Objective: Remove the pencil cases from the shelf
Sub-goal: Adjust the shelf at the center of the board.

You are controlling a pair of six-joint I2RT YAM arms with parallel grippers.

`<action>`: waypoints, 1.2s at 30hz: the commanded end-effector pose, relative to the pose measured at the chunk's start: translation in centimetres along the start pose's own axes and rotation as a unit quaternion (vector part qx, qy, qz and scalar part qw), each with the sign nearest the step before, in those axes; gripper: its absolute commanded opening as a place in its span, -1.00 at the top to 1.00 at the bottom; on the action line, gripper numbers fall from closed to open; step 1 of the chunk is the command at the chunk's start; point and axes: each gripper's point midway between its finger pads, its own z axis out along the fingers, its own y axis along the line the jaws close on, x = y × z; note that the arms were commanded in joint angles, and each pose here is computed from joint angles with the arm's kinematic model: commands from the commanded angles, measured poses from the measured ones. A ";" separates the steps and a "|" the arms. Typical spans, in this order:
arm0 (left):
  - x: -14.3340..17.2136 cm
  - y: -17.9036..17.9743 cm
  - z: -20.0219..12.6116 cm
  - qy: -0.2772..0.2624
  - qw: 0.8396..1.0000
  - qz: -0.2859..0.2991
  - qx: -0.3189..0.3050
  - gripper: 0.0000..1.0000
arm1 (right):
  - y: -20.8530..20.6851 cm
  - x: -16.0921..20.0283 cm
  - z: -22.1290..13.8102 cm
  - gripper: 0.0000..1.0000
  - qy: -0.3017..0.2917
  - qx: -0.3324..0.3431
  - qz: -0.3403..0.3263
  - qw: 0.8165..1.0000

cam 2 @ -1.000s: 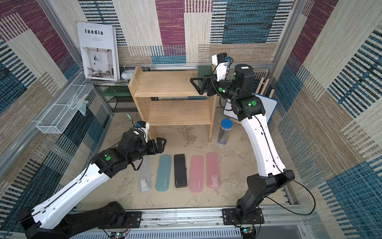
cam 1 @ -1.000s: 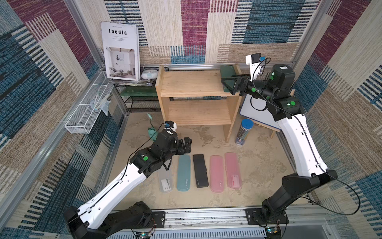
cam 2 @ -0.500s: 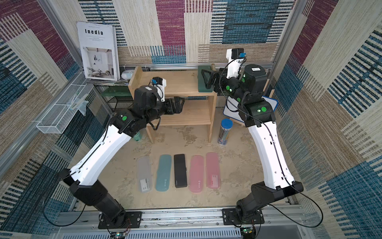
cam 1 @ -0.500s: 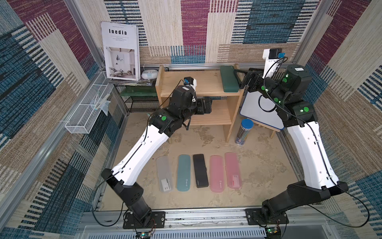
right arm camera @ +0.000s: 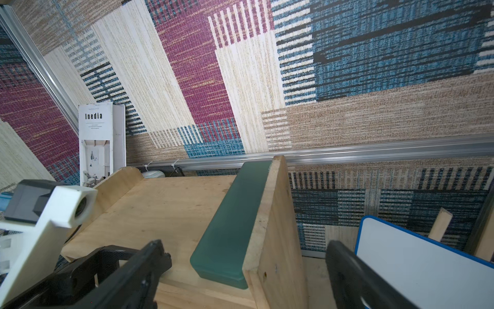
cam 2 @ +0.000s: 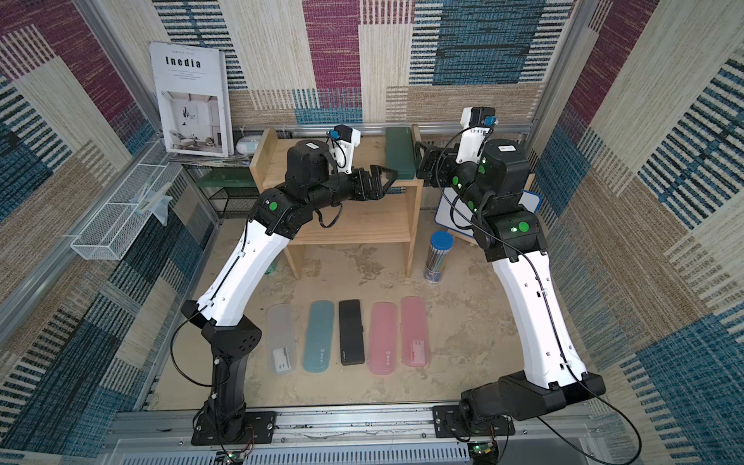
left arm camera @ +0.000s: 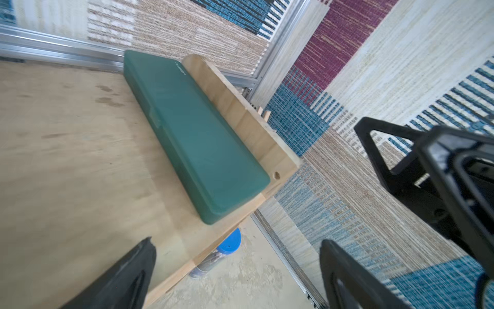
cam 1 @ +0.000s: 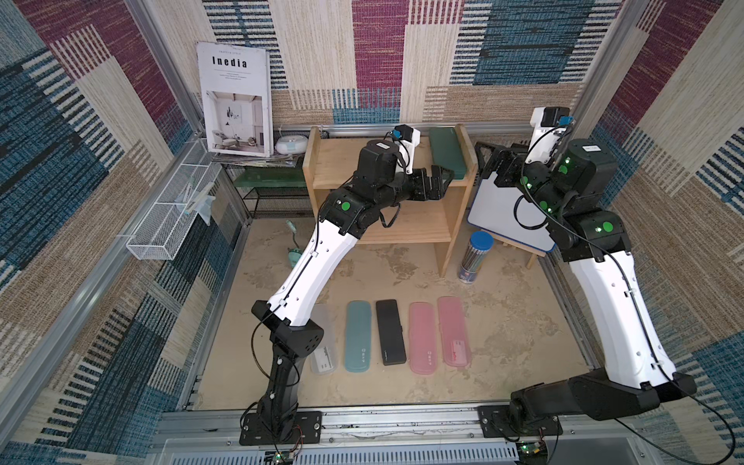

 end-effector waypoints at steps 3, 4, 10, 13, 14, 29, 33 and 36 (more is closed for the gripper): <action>0.9 1.1 2.4 -0.006 0.999 0.043 -0.023 -0.99 | -0.6 -0.5 -0.4 -0.99 -0.022 0.015 -0.006 1.000; 1.1 1.6 2.8 -0.008 0.998 0.054 -0.040 -0.99 | -0.7 -0.2 -0.4 -0.99 -0.020 0.014 -0.005 1.000; 2.7 4.9 5.1 -0.025 0.974 0.140 -0.177 -0.99 | -1.0 1.0 -0.3 -0.99 -0.010 0.017 -0.005 1.000; 2.9 6.7 5.1 -0.033 0.959 0.152 -0.236 -0.99 | -1.0 2.0 -0.1 -0.99 -0.003 0.011 -0.009 1.000; 2.9 7.2 4.7 -0.034 0.954 0.153 -0.255 -0.99 | -0.9 2.4 0.0 -0.99 0.002 0.006 -0.009 1.000; -0.3 3.8 -6.9 -0.135 0.953 0.167 -0.214 -0.99 | 2.0 5.1 3.3 -0.99 0.021 -0.030 -0.068 0.997; -0.9 3.2 -10.2 -0.149 0.951 0.171 -0.209 -0.99 | 5.0 6.8 5.2 -0.99 0.019 -0.001 -0.130 0.991; -0.7 3.7 -11.8 -0.151 0.950 0.171 -0.212 -0.99 | 5.8 7.0 6.2 -0.99 0.007 0.036 -0.149 0.988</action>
